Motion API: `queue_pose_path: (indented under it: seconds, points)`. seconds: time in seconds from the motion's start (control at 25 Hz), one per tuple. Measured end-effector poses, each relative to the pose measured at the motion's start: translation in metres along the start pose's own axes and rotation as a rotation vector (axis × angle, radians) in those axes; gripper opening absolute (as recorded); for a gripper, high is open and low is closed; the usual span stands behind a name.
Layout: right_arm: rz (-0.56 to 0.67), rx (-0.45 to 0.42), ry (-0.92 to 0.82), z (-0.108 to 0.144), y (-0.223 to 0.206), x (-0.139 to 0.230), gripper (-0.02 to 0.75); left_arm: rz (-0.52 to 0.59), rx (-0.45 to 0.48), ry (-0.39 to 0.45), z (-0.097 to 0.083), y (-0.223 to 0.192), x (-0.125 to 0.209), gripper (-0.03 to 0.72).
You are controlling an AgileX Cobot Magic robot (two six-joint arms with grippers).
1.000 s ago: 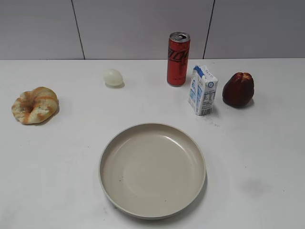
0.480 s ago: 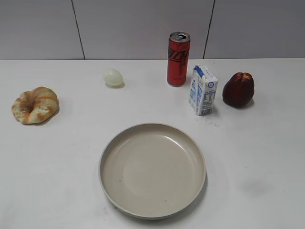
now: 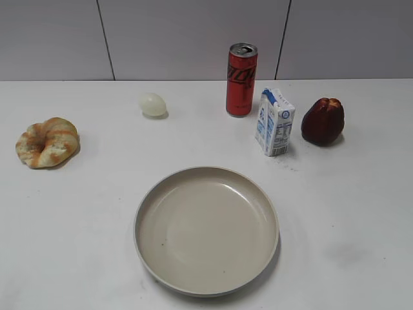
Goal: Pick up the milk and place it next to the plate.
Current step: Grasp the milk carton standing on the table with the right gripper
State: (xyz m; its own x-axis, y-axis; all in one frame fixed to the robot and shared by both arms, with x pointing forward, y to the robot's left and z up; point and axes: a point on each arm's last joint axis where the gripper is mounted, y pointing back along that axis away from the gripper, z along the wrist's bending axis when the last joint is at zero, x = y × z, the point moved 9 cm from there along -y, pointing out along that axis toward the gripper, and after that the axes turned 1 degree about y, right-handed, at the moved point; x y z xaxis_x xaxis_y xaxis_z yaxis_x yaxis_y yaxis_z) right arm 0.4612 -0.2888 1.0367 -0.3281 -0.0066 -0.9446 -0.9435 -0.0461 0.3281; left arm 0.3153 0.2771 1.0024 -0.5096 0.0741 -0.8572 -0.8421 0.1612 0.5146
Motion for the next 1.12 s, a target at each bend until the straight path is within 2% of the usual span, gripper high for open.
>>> queue_pose_path:
  seconds: [0.16, 0.32, 0.56, 0.92, 1.12]
  points:
    - [0.110, -0.050, 0.072, 0.013, -0.048, -0.008, 0.589, 0.000, 0.000, 0.000, 0.000, 0.000, 0.000, 0.228]
    - [0.202, -0.149, 0.161, 0.047, -0.097, -0.016, 0.592, 0.000, 0.000, 0.000, 0.000, 0.000, 0.000, 0.228]
    - [0.374, -0.251, 0.181, 0.097, -0.166, -0.013, 0.664, 0.000, 0.000, 0.000, 0.000, 0.000, 0.000, 0.228]
    - [0.568, -0.318, 0.201, 0.146, -0.243, 0.028, 0.665, 0.000, 0.000, 0.000, 0.000, 0.000, 0.000, 0.228]
    - [0.625, -0.296, 0.153, 0.153, -0.271, 0.053, 0.644, 0.000, 0.000, 0.000, 0.000, 0.000, 0.000, 0.228]
